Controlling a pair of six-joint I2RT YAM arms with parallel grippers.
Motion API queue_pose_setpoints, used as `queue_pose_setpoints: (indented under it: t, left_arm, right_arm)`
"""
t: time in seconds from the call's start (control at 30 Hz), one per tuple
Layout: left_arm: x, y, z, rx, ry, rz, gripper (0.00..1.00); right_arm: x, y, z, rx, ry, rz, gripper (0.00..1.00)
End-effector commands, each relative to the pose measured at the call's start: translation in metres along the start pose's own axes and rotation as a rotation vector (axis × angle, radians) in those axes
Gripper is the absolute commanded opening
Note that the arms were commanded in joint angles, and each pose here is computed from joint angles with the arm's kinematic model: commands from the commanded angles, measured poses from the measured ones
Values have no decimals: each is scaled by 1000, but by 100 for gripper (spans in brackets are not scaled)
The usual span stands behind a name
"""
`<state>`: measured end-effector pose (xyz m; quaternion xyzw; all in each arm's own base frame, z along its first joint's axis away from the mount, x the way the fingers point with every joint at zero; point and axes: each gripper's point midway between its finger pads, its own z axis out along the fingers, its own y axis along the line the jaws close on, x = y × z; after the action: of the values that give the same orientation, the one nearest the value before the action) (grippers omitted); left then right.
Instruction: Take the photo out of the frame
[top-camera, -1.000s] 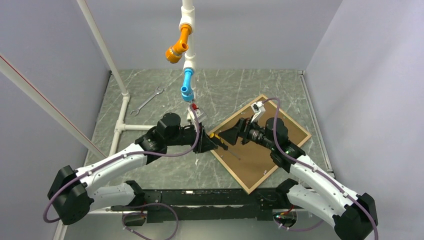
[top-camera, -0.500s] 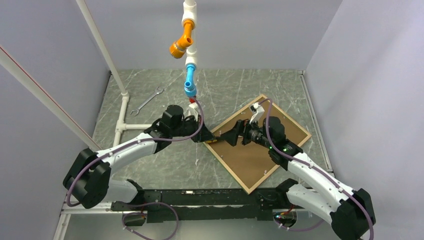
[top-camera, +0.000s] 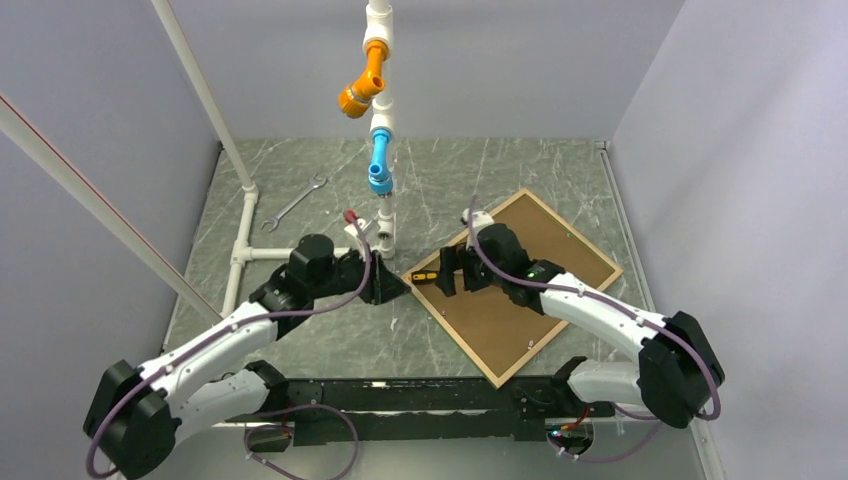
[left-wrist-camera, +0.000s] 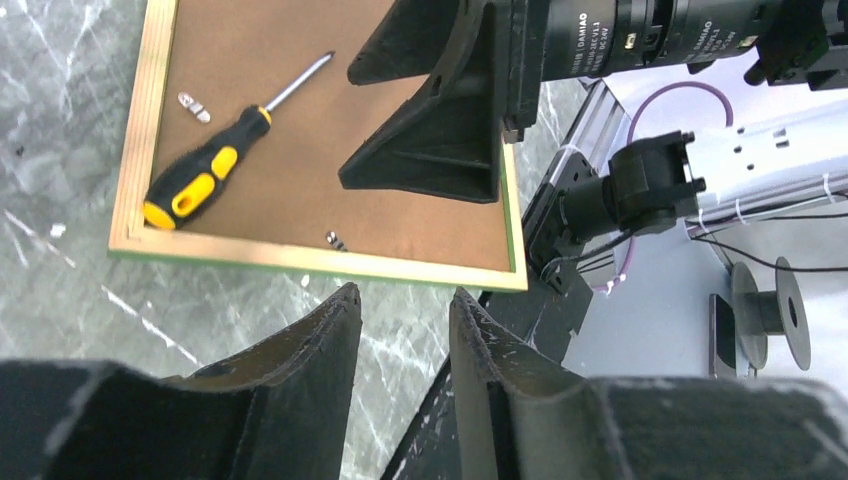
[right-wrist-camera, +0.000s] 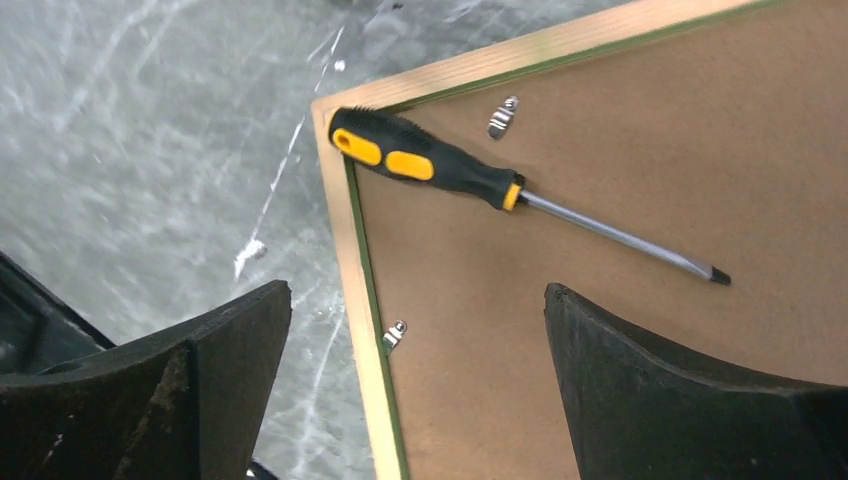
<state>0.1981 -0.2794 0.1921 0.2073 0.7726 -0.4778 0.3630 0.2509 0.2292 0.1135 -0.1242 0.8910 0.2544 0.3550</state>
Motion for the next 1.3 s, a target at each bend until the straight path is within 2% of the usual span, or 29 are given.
queue_pose_setpoints:
  t: [0.0,0.07,0.23,0.37,0.47,0.57,0.63,0.7,0.83,0.9,1.03,1.1,1.27]
  left_arm:
    - [5,-1,-16,-5,-60,3,43]
    - [10,-2,-22,-3,-68,11,44]
    - [23,3,-36,-42,-75,2,44]
    - [25,-2,-43,-31,-86,4,48]
    - [29,-7,-51,-22,-79,6,54]
    - [31,-8,-57,-24,-88,7,61]
    - [33,-10,-61,-22,-91,3,72]
    - [36,-11,-64,-14,-97,-1,77]
    - [37,-15,-71,-12,-109,-10,78]
    - [35,-16,-72,-14,-115,-6,79]
    - [32,-17,-73,-19,-113,-2,79]
    - [30,-18,-72,-18,-110,-3,78]
    - [31,-18,-69,-3,-114,-30,79]
  right_arm:
    - [-28,23,10,-23,-120,-375,100]
    - [-25,32,13,-36,-126,-543,100]
    - [-47,33,19,15,-176,-672,98]
    - [-30,25,39,16,-21,-782,76]
    - [-18,23,56,-10,25,-826,69]
    - [-12,25,69,-36,55,-834,63]
    - [-10,25,75,-36,73,-835,60]
    - [-3,29,79,-73,87,-833,59]
    - [15,23,90,-85,135,-819,54]
    - [20,22,93,-93,150,-819,43]
    - [26,22,98,-93,149,-819,36]
    - [27,24,97,-92,137,-828,28]
    - [13,30,87,-41,48,-876,26]
